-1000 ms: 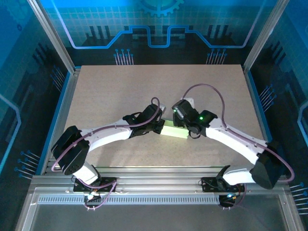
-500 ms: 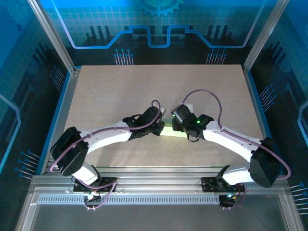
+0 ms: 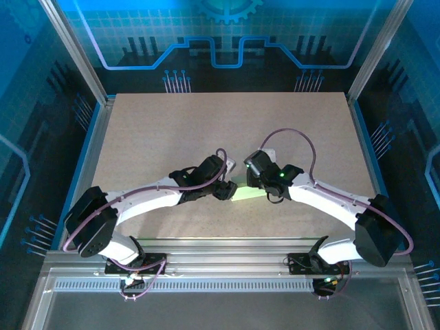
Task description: Fold the paper box
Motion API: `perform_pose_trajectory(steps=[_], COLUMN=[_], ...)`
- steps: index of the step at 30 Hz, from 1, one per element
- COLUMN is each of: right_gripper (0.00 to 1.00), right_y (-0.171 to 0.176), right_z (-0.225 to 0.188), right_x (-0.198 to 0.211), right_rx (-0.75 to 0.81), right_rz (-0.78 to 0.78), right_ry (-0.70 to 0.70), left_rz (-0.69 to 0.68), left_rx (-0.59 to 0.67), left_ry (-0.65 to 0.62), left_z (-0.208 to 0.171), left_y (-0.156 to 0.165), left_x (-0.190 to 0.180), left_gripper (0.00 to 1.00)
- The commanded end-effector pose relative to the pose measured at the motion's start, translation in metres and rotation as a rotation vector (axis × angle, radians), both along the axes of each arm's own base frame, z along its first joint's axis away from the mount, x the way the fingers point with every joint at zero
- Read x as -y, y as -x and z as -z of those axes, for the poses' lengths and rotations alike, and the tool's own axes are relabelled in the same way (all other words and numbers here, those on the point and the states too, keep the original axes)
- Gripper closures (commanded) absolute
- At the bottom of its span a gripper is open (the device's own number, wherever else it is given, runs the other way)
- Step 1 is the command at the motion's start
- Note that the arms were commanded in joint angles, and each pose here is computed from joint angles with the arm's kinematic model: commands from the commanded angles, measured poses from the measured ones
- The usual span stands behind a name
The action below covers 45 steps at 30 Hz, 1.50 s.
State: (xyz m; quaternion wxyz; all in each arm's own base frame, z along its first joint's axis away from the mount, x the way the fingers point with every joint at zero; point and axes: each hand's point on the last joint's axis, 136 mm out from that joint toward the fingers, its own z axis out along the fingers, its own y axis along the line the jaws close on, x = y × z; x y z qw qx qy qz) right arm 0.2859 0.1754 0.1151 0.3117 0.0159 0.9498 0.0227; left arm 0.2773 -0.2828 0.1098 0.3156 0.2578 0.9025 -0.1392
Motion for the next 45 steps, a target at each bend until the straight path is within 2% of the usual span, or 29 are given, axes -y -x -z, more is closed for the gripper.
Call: perform_pose_trajectory(steps=[1, 5, 8, 9, 19, 22, 26, 32, 36, 38, 42, 45], right_gripper=[0.38, 0.39, 0.40, 0.39, 0.41, 0.41, 0.41, 0.41, 0.41, 0.42, 0.41, 0.41], right_y=[0.023, 0.024, 0.024, 0.024, 0.028, 0.028, 0.027, 0.026, 0.027, 0.027, 0.028, 0.028], right_z=[0.043, 0.050, 0.051, 0.052, 0.061, 0.059, 0.054, 0.054, 0.054, 0.054, 0.053, 0.053], right_x=[0.018, 0.019, 0.020, 0.020, 0.022, 0.023, 0.023, 0.023, 0.022, 0.022, 0.024, 0.024], right_rx=[-0.130, -0.144, -0.144, -0.145, -0.158, -0.151, -0.137, -0.137, -0.136, -0.134, -0.133, -0.131], right_rz=[0.026, 0.033, 0.036, 0.037, 0.050, 0.051, 0.050, 0.050, 0.047, 0.047, 0.049, 0.051], right_ry=[0.077, 0.081, 0.087, 0.090, 0.094, 0.088, 0.082, 0.084, 0.079, 0.076, 0.081, 0.081], left_rz=[0.137, 0.183, 0.222, 0.232, 0.265, 0.217, 0.049, -0.144, -0.247, -0.308, -0.331, -0.313], left_rx=[-0.131, -0.162, -0.176, -0.174, -0.180, -0.166, -0.177, -0.278, -0.345, -0.352, -0.402, -0.438], left_ry=[-0.014, 0.016, 0.051, 0.066, 0.155, 0.277, 0.423, 0.590, 0.554, 0.524, 0.492, 0.459], left_z=[0.018, 0.018, 0.013, 0.010, -0.001, -0.018, -0.038, -0.037, -0.015, -0.003, 0.013, 0.029], left_y=[0.030, 0.037, 0.041, 0.042, 0.044, 0.036, 0.018, 0.011, 0.007, 0.002, 0.001, 0.007], left_x=[0.009, 0.011, 0.011, 0.012, 0.015, 0.018, 0.012, 0.011, 0.006, 0.000, 0.003, 0.005], left_gripper=[0.26, 0.15, 0.11, 0.06, 0.03, 0.03, 0.01, 0.01, 0.01, 0.05, 0.14, 0.16])
